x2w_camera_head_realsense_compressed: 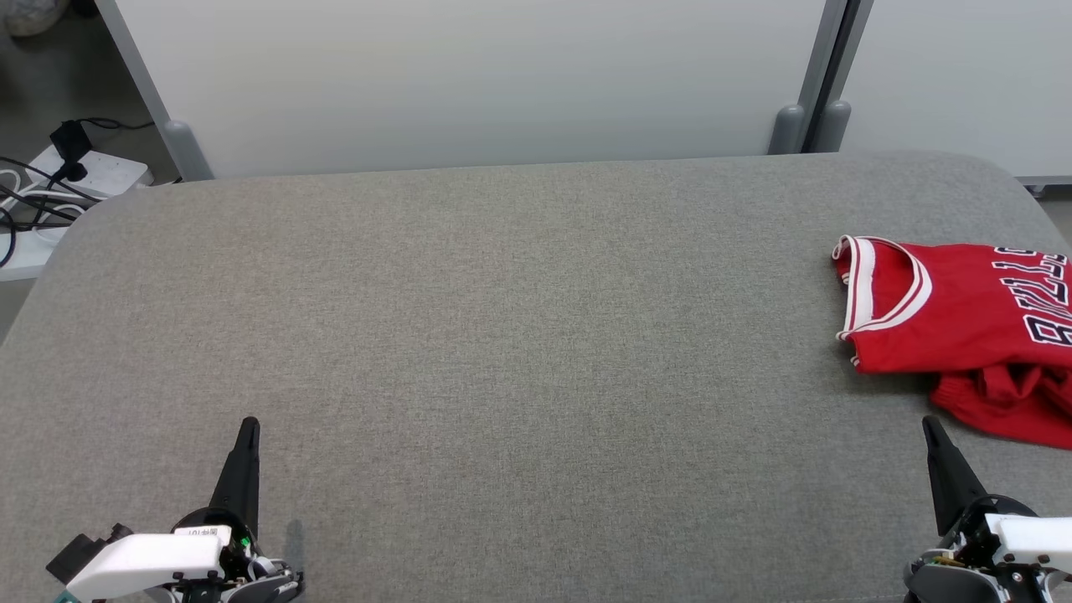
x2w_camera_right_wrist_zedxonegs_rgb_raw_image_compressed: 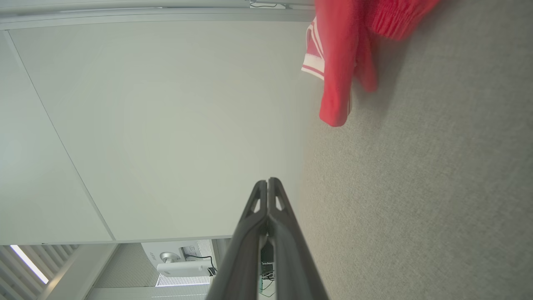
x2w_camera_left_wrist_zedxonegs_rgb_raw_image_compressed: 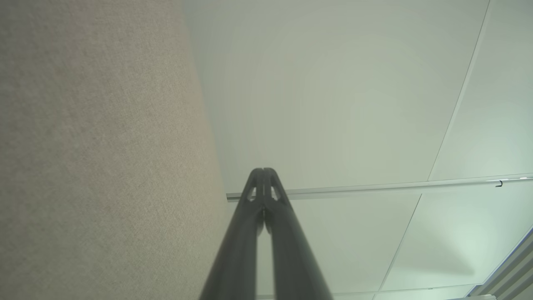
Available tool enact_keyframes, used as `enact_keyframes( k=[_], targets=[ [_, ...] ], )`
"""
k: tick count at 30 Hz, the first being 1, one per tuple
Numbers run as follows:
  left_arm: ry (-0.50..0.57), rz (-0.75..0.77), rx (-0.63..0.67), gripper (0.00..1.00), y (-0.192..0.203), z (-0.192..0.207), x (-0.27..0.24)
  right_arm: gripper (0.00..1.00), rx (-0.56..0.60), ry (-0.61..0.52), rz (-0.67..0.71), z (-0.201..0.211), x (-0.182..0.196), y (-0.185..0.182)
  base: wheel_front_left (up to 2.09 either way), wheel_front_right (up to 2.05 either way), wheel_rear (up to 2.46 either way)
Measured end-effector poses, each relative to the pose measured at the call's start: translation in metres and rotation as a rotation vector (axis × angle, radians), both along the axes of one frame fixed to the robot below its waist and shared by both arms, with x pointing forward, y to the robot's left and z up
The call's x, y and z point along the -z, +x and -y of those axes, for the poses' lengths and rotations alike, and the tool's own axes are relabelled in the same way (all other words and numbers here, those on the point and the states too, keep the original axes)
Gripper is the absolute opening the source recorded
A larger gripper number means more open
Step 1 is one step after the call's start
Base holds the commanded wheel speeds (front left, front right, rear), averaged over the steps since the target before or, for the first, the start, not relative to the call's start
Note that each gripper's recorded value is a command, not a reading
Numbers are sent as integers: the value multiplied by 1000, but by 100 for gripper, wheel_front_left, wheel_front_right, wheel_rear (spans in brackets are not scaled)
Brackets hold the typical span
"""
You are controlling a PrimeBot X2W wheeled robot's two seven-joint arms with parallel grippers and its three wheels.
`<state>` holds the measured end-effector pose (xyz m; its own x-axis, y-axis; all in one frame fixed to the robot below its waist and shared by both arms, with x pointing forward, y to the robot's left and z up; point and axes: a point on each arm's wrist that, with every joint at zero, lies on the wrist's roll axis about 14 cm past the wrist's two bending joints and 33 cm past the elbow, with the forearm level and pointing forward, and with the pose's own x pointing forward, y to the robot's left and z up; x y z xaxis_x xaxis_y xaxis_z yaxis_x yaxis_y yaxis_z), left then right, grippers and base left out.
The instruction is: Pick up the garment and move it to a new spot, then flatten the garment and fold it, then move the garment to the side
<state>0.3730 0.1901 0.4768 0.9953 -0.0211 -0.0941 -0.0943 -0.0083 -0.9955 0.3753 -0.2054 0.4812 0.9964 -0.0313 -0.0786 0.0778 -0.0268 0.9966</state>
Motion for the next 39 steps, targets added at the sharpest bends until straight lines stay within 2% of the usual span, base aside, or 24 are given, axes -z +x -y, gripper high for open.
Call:
enact_keyframes(
  k=[39],
  targets=[
    [-1,0,2,0,0,0,0,0,-2,-3,-1,0,0,0,0,0,0]
  ],
)
